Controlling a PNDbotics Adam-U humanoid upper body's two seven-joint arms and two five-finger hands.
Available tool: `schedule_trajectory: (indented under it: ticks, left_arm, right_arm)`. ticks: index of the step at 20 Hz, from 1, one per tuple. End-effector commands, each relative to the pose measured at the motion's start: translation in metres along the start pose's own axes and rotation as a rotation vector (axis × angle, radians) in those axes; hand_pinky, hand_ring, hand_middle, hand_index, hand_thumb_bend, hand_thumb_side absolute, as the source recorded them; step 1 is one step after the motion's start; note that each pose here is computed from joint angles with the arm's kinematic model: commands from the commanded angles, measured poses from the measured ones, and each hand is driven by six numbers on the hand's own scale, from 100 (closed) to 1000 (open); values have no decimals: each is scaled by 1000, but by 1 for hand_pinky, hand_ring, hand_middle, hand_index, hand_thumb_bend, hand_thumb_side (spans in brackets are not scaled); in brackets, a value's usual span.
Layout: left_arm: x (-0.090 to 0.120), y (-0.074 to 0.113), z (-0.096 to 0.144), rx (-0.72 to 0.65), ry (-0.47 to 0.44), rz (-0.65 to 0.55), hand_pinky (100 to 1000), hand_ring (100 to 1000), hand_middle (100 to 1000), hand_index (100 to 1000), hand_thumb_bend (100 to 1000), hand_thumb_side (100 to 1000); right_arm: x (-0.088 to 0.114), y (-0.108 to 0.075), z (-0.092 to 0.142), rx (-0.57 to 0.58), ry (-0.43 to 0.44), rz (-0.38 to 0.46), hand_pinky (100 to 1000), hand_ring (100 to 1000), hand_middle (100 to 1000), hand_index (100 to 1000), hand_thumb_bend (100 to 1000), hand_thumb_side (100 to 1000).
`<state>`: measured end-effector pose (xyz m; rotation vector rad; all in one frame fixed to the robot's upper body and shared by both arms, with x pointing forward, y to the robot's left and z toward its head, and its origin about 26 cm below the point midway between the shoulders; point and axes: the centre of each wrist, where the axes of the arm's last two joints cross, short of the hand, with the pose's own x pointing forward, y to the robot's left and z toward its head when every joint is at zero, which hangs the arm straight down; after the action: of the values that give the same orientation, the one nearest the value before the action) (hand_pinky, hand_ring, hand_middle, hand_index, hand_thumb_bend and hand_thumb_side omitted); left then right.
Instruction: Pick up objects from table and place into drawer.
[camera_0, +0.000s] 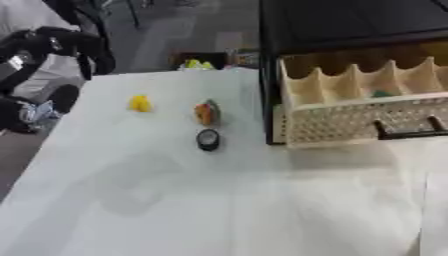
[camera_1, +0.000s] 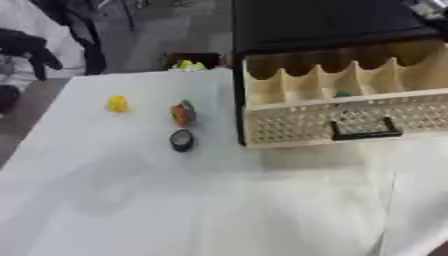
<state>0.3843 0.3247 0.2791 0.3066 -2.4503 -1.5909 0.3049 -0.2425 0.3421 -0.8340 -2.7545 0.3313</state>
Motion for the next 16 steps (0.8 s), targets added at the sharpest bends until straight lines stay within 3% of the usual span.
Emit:
schedule_trajectory:
  ticks: [1, 9, 16]
  left_arm:
    - [-5, 10, -1, -190, -130, -103, 532, 749, 744, 953, 100, 668]
    - [-23, 8, -7, -228, -77, -125, 619, 820, 798, 971, 100, 586]
    - [-27, 4, -19, -291, -64, -164, 650, 843, 812, 984, 100, 654]
  right_arm:
    - [7, -4, -8, -12, -41, 5, 100, 338, 335, 661, 1000, 579]
    - [5, -6, -6, -18, -37, -1, 100, 338, 335, 659, 1000, 588]
    - [2, -9, -3, -23, -32, -7, 100, 337, 334, 658, 1000, 592]
